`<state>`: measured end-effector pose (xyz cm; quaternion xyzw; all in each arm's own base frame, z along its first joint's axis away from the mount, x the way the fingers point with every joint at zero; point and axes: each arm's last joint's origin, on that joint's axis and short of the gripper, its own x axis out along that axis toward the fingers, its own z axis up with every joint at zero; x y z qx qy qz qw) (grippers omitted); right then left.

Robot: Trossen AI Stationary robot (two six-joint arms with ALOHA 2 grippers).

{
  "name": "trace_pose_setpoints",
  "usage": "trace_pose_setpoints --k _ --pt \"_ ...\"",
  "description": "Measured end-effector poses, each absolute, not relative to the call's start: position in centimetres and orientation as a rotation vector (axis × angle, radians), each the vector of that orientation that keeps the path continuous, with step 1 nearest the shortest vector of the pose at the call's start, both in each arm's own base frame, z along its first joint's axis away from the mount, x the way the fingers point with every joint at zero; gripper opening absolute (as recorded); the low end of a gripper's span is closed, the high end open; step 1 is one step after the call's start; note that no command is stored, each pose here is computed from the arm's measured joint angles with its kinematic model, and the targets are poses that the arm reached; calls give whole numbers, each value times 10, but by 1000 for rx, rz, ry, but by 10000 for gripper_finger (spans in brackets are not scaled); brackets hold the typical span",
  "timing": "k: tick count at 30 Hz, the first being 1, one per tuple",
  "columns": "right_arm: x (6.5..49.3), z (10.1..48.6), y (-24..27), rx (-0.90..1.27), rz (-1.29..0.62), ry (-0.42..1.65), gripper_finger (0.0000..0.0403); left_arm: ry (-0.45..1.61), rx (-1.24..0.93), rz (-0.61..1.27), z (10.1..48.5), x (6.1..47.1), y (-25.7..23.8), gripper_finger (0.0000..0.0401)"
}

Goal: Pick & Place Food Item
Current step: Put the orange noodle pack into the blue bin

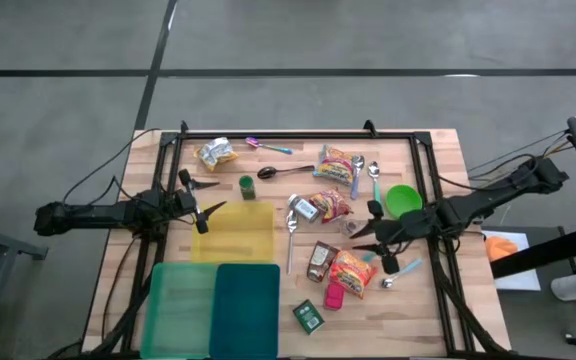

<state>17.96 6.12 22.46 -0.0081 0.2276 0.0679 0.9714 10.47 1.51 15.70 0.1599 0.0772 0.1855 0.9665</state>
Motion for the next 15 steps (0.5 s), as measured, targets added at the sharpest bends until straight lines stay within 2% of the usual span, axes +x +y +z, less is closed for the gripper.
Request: trace_pose_setpoints --k 8,15 --pt "194 229 64 -2 -1 729 121 156 323 375 157 105 15 275" --pt "219 233 74 66 -56 812 121 156 323 375 157 105 15 275"
